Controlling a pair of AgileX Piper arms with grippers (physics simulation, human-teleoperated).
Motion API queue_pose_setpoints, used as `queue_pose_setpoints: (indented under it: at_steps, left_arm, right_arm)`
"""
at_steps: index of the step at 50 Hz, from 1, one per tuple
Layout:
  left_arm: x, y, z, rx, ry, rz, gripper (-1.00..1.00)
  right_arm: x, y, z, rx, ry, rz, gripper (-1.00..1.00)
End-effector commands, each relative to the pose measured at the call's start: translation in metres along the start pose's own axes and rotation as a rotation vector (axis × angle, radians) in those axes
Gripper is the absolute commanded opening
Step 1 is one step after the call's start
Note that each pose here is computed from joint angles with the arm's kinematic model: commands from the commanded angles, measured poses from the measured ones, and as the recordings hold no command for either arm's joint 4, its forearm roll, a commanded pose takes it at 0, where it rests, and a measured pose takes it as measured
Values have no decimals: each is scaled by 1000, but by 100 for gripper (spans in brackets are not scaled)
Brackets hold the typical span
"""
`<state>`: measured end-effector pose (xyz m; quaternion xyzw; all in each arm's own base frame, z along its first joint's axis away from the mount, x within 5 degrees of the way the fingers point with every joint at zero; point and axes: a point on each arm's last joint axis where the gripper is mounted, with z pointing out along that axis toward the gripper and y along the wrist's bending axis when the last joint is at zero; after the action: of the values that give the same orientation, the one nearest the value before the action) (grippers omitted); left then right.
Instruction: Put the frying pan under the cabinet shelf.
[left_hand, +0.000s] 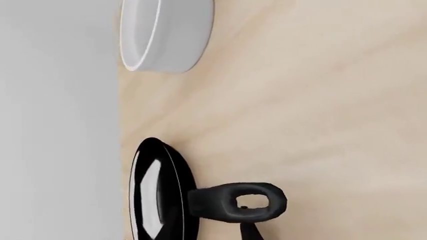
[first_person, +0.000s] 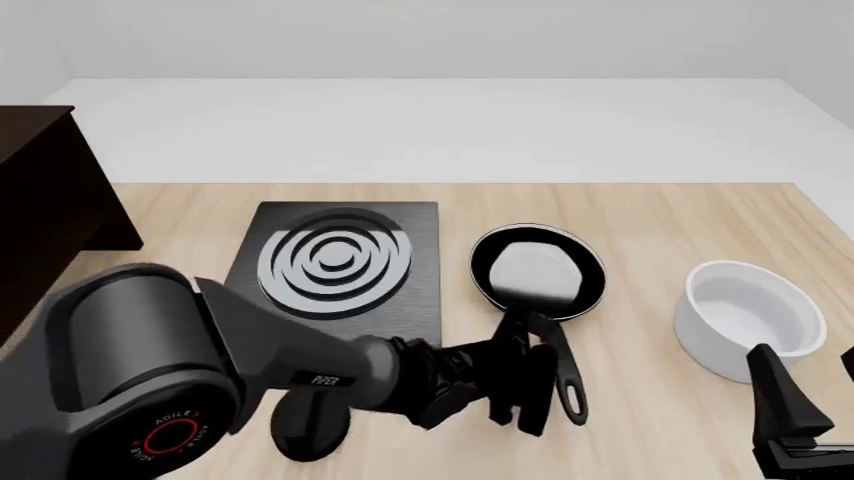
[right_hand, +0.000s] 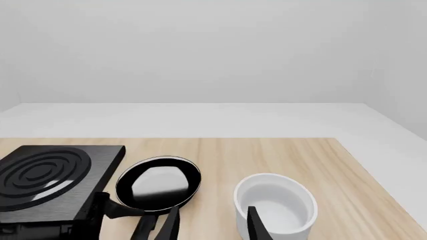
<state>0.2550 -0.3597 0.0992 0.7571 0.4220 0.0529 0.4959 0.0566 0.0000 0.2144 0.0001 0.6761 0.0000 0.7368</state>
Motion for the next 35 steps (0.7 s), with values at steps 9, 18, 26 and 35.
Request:
queue_pose_setpoints:
  at_steps: [9,18,26,35]
  left_arm:
    - [29,-14,23,96,81,42,100]
    - [30,-15,28,113,88,49,100]
    - [31,-15,29,143,99,62,100]
    - [31,-17,30,199,113,85,100]
  right_arm:
    - [0,0,0,0,0,0,100]
    - [0,0,0,0,0,0,100]
    - [0,0,0,0,0,0,100]
    - [0,0,0,0,0,0,100]
